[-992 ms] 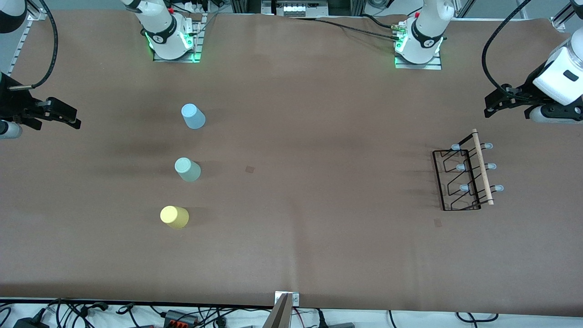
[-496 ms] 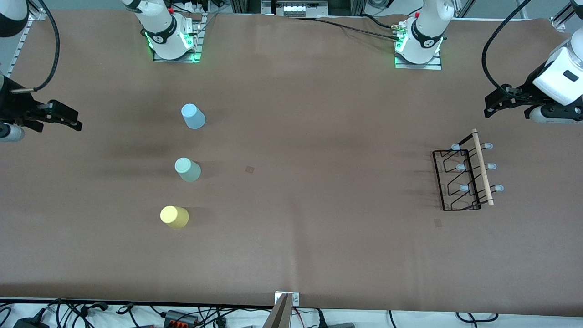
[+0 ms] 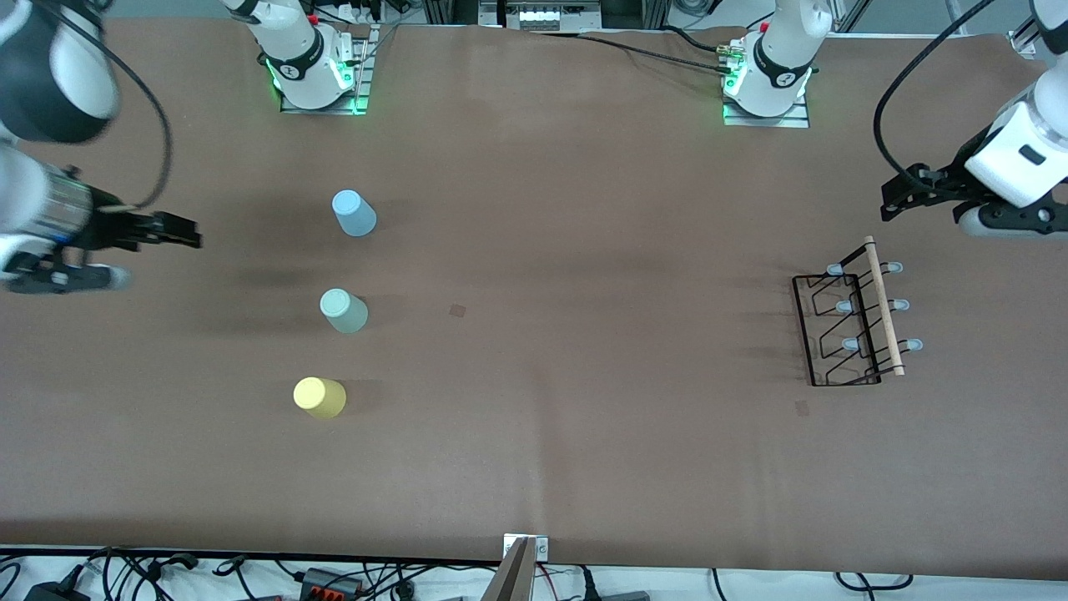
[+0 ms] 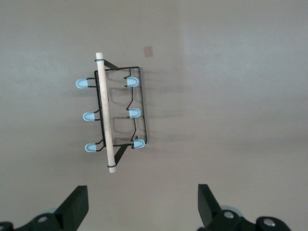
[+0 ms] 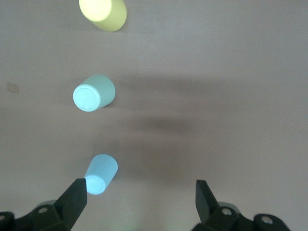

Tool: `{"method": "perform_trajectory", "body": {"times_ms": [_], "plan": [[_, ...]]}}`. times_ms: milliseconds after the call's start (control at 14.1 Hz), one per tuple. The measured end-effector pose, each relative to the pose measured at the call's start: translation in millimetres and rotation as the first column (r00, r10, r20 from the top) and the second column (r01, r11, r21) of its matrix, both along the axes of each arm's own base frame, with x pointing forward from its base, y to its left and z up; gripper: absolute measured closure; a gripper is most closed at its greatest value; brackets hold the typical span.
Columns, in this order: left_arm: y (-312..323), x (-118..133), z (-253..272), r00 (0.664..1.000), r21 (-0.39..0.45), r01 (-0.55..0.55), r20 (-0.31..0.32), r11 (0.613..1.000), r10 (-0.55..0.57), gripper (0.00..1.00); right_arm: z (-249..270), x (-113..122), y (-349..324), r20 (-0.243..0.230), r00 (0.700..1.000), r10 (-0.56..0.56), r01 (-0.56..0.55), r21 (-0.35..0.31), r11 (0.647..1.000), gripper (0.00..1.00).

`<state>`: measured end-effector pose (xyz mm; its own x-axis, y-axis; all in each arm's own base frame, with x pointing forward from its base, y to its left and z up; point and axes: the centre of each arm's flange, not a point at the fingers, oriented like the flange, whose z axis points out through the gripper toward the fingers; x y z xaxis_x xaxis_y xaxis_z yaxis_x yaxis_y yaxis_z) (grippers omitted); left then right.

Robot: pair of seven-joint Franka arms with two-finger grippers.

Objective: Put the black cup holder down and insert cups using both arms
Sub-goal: 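Grasp the teal cup with the right gripper while the left gripper grasps the rack handle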

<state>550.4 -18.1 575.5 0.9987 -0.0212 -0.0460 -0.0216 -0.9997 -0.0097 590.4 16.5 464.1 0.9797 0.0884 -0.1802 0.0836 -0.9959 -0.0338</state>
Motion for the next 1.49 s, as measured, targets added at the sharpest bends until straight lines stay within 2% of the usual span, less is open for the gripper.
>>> {"method": "perform_trajectory", "body": {"times_ms": [213, 354, 496, 567, 709, 921, 992, 1346, 1488], "plan": [[4.3, 6.1, -13.5, 1.0, 0.002, -0.01, -0.024, 1.0, 0.01, 0.0, -59.2, 2.4, 33.3, 0.103, 0.994, 0.026, -0.026, 0.0, 1.0, 0.0], [12.3, 13.4, -27.3, 0.999, 0.003, -0.024, -0.048, 1.0, 0.025, 0.0, -101.3, -4.8, 39.3, 0.171, 0.985, 0.025, -0.026, 0.002, 1.0, 0.0], [32.5, 36.9, -47.7, 0.996, 0.007, -0.059, -0.066, 0.998, 0.059, 0.0, -147.3, -22.4, 49.1, 0.249, 0.968, 0.002, -0.004, 0.008, 1.0, 0.0], [45.1, 50.3, -55.3, 0.995, 0.009, -0.078, -0.068, 0.997, 0.079, 0.0, -167.7, -32.8, 60.9, 0.27, 0.963, -0.016, 0.013, 0.013, 1.0, 0.0], [63.2, 72.2, -70.2, 0.993, 0.011, -0.102, -0.052, 0.995, 0.103, 0.0, -191.0, -44.8, 89.6, 0.284, 0.957, -0.05, 0.045, 0.024, 0.999, 0.0], [77.5, 97.5, -79.1, 0.997, 0.011, -0.031, 0.07, 0.999, 0.03, 0.0, -201.3, -46.8, 112.7, 0.304, 0.952, -0.044, 0.036, 0.034, 0.999, 0.0], [82.3, 101.5, -83.7, 0.996, 0.013, -0.015, 0.086, 1.0, 0.014, 0.0, -205.9, -46.7, 112.2, 0.302, 0.952, -0.044, 0.036, 0.032, 0.999, 0.0], [102.8, 94.2, -123.8, 1.0, 0.008, -0.02, 0.024, 1.0, 0.02, 0.0, -229.1, -48.1, 113.3, 0.287, 0.957, -0.04, 0.034, 0.028, 0.999, 0.0], [101.3, 92.7, -133.8, 1.0, 0.007, -0.018, 0.023, 1.0, 0.018, 0.0, -240.4, -50.1, 116.5, 0.277, 0.96, -0.034, 0.028, 0.026, 0.999, 0.0]]}}
